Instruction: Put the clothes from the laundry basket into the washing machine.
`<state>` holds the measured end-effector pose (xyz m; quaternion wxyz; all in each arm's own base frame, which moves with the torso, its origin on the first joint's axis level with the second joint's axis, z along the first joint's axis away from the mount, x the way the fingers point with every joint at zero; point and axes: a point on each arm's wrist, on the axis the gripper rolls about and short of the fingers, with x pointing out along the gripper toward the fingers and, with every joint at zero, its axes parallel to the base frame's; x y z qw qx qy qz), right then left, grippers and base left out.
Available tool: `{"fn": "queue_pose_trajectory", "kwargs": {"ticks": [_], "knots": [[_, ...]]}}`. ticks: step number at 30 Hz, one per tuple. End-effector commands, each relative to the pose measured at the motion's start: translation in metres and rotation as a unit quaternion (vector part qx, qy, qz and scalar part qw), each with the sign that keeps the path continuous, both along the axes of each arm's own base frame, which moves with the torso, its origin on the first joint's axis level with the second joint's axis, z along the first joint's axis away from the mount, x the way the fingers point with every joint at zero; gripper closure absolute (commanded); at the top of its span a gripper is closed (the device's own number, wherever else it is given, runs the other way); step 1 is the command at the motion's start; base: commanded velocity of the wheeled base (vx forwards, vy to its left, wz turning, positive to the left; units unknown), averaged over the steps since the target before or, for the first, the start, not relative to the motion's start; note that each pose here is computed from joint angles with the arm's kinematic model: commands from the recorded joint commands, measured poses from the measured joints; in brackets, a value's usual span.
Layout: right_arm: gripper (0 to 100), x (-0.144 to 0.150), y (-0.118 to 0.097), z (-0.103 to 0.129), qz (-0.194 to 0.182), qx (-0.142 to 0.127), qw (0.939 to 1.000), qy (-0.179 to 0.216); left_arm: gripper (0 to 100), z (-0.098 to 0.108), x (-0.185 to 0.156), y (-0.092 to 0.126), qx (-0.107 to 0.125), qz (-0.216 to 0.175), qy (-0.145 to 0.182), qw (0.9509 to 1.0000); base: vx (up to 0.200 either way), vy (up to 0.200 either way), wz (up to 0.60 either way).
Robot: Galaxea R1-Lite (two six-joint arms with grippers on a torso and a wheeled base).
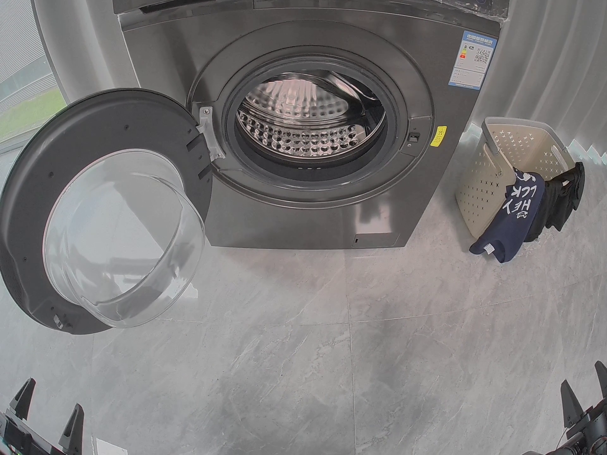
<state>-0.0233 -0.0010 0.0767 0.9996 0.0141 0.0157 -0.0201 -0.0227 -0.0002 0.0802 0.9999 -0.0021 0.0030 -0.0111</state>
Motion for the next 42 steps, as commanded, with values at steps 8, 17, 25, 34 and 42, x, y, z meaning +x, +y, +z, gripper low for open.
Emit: {"fn": "queue_pose_trajectory", "kwargs": {"ticks": [8, 17, 25, 34, 42], "knots": [[0, -0.0007, 0.0000, -0.0009, 0.000, -0.001, 1.0000, -0.004, 0, -0.0054, -0.0001, 0.0000, 0.000, 0.000, 0.000, 1.0000, 0.000, -0.200, 0.00], [0, -0.0007, 0.0000, -0.0009, 0.000, -0.001, 1.0000, -0.004, 0, -0.0054, -0.0001, 0.0000, 0.000, 0.000, 0.000, 1.0000, 0.000, -0.022, 0.00], [0, -0.0007, 0.0000, -0.0008, 0.000, -0.001, 1.0000, -0.005, 0, -0.0054, -0.0001, 0.0000, 0.000, -0.001, 0.000, 1.0000, 0.175, 0.000, 0.00], [0, -0.0007, 0.0000, -0.0008, 0.000, -0.001, 1.0000, -0.005, 0, -0.0052, -0.0001, 0.0000, -0.004, -0.001, -0.001, 1.0000, 0.111, 0.000, 0.00], [0, -0.0007, 0.0000, -0.0008, 0.000, -0.001, 1.0000, -0.005, 0, -0.0054, -0.0001, 0.0000, -0.005, 0.000, 0.000, 1.0000, 0.000, -0.150, 0.00]]}}
